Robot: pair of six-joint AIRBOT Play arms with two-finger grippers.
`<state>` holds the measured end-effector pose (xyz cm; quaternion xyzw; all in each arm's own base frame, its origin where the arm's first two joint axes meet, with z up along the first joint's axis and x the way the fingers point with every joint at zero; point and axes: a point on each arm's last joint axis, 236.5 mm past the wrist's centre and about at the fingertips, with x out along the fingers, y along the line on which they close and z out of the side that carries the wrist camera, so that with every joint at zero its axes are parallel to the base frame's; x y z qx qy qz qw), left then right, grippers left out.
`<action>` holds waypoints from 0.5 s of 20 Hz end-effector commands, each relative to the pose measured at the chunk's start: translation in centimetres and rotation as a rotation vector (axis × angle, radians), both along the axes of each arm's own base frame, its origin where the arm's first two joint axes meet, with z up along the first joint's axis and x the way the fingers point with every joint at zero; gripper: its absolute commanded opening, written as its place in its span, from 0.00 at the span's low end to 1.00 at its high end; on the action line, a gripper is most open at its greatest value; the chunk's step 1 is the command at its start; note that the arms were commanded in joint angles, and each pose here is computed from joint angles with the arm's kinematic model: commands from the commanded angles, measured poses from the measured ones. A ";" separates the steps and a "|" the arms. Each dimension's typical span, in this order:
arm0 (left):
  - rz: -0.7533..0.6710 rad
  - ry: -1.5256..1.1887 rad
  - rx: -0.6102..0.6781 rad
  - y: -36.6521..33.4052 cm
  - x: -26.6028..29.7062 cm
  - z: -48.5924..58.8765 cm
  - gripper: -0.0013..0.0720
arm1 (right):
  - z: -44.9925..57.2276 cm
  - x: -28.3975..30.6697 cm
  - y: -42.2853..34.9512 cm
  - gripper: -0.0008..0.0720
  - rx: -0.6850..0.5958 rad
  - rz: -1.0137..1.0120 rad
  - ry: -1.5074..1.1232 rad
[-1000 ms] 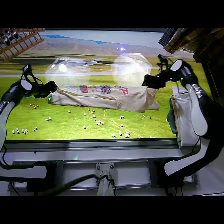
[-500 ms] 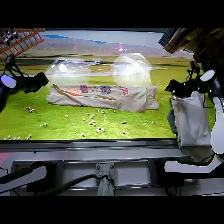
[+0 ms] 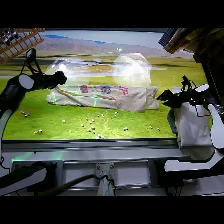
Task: Fold the clothes and pants, and hang the long-sleeved shirts on hangers.
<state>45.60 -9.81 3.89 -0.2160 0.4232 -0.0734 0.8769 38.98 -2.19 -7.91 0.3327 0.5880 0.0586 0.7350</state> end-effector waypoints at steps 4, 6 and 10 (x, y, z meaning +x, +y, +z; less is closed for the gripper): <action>-0.014 -0.015 0.001 -0.8 0.1 0.3 0.52 | -1.8 1.0 1.1 0.82 0.081 -0.021 -0.005; -0.014 -0.014 0.001 -0.8 0.1 0.2 0.52 | -2.4 0.9 1.5 0.82 0.082 -0.013 0.006; -0.014 -0.013 0.001 -0.8 0.1 0.2 0.52 | -3.2 1.2 3.9 0.81 0.108 0.029 0.013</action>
